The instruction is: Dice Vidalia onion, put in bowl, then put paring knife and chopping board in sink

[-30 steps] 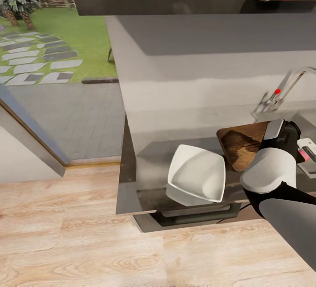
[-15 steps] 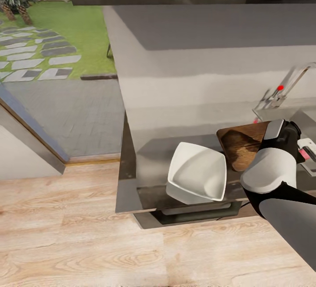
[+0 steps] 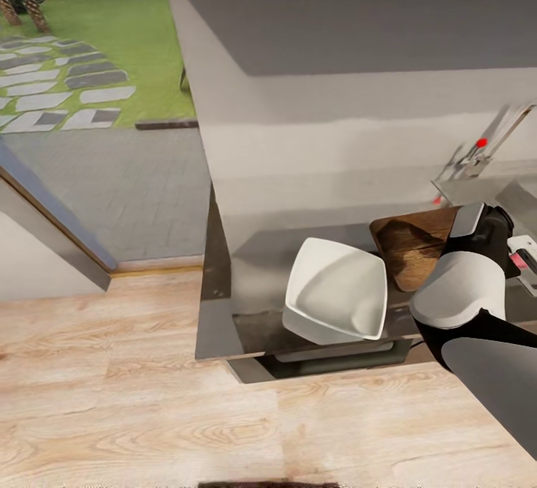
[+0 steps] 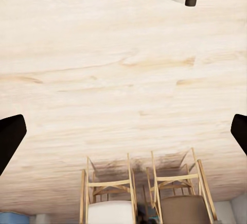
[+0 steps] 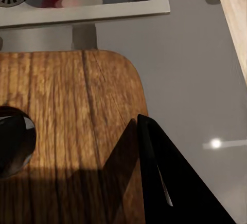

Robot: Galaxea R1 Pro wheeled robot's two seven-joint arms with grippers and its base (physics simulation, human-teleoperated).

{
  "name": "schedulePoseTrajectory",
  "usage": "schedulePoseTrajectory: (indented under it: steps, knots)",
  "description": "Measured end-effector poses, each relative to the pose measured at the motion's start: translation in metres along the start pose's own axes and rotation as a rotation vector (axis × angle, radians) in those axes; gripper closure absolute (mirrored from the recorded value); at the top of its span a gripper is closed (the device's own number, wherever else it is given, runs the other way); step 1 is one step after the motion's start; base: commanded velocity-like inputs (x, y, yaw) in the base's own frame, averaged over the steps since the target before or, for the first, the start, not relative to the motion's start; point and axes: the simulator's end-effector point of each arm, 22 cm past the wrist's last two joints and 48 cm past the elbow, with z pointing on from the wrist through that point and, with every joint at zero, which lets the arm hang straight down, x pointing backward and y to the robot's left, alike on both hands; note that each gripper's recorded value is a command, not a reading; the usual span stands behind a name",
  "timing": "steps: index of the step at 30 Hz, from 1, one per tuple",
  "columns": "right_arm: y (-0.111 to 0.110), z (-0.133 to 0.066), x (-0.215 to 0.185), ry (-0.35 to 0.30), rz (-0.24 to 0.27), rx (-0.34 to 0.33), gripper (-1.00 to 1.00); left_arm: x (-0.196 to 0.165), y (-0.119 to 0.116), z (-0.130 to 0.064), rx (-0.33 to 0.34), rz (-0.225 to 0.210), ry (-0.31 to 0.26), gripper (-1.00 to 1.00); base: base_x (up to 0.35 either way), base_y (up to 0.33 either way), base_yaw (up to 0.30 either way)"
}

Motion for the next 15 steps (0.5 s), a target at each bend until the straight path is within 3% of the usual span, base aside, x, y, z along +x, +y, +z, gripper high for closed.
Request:
schedulePoseTrajectory:
  steps: [15]
  knots:
    - [-0.0046, 0.0072, -0.0064, -0.014, 0.009, 0.015, 1.00, 0.0031, -0.0011, -0.0011, 0.001, 0.000, 0.009, -1.00, 0.000, -0.054, 0.000]
